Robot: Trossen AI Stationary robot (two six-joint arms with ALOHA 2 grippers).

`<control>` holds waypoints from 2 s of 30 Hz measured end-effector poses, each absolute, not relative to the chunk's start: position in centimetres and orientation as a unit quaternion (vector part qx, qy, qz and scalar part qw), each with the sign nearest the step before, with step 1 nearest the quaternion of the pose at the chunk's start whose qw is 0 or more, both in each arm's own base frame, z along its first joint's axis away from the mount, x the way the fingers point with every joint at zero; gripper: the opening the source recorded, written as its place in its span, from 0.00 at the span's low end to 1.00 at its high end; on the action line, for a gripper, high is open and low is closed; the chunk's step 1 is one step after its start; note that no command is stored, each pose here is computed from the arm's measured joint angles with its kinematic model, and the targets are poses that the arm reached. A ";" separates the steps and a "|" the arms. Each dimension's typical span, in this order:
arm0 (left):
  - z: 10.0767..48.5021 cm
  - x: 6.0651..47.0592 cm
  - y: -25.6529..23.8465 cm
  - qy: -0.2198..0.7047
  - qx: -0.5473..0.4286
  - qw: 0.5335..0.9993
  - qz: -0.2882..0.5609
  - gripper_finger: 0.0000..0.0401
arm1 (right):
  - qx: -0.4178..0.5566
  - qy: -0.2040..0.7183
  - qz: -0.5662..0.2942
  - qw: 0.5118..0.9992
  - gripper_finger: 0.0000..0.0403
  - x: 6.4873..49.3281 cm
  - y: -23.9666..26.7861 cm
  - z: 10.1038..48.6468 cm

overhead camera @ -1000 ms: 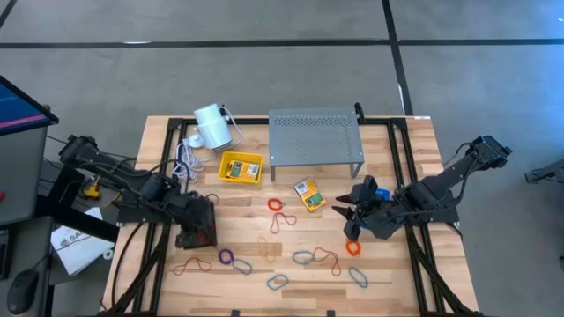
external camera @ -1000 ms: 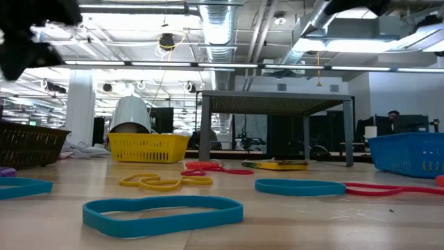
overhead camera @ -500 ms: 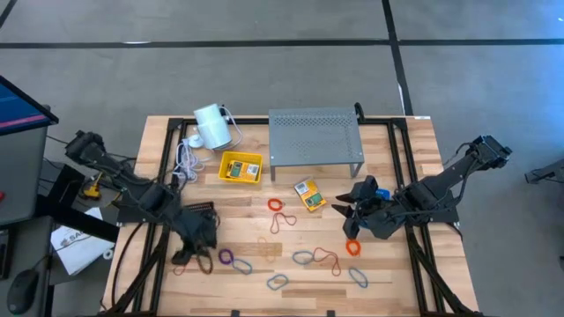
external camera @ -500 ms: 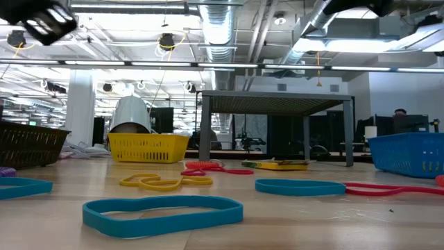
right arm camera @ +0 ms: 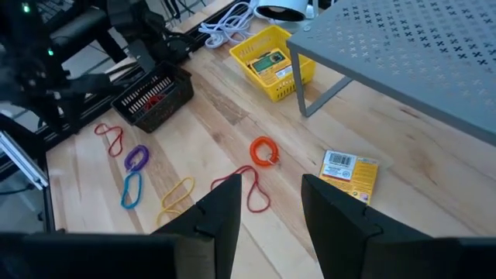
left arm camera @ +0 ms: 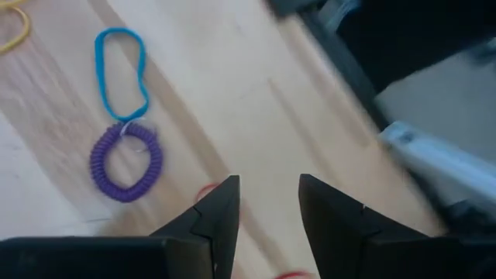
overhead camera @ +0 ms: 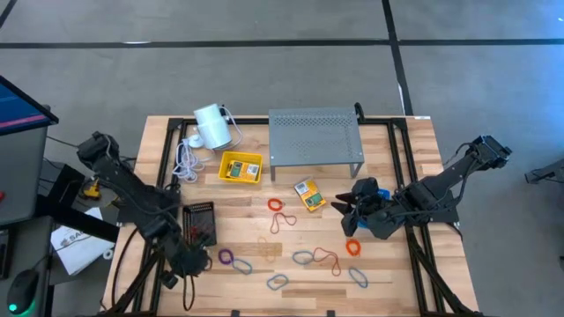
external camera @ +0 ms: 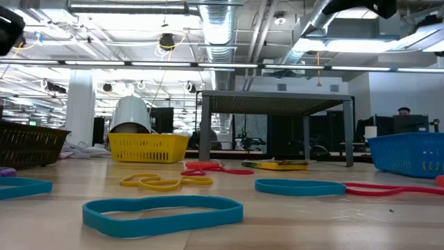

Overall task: Pick & Place Office Desk Supplies
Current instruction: Put the red rubber band into the black bin

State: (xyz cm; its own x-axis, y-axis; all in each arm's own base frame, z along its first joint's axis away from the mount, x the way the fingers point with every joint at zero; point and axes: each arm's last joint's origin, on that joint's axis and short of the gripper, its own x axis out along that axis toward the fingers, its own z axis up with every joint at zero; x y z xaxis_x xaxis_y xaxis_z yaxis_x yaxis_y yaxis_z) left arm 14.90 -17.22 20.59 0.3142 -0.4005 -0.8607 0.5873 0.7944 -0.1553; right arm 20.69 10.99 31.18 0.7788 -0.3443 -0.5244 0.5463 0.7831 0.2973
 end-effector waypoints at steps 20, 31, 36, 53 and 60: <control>15.5 15.6 -18.8 0.554 0.228 0.743 -0.299 0.32 | 0.238 0.223 -0.246 0.913 0.33 20.7 11.0 31.2; 14.3 16.0 -18.8 0.561 0.255 0.740 -0.269 0.32 | 0.230 0.229 -0.249 0.913 0.33 20.8 11.1 30.9; 14.3 16.2 -19.0 0.553 0.248 0.748 -0.270 0.32 | 0.214 0.246 -0.255 0.910 0.33 21.7 11.7 29.8; 12.4 16.8 -19.2 0.581 0.248 0.729 -0.263 0.32 | 0.209 0.251 -0.252 0.911 0.33 22.4 12.4 29.0; 12.7 17.0 -19.1 0.575 0.237 0.738 -0.264 0.21 | 0.209 0.251 -0.246 0.912 0.33 22.4 12.7 28.9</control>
State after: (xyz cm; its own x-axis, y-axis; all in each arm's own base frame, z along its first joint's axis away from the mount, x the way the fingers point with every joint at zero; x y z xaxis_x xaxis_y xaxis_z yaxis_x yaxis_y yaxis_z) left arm 17.04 -19.08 12.73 0.2002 -0.1173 -0.9727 0.6619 0.7482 0.0460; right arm 22.38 12.74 28.94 0.7527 -0.3440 -0.5613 0.5543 0.7911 0.2585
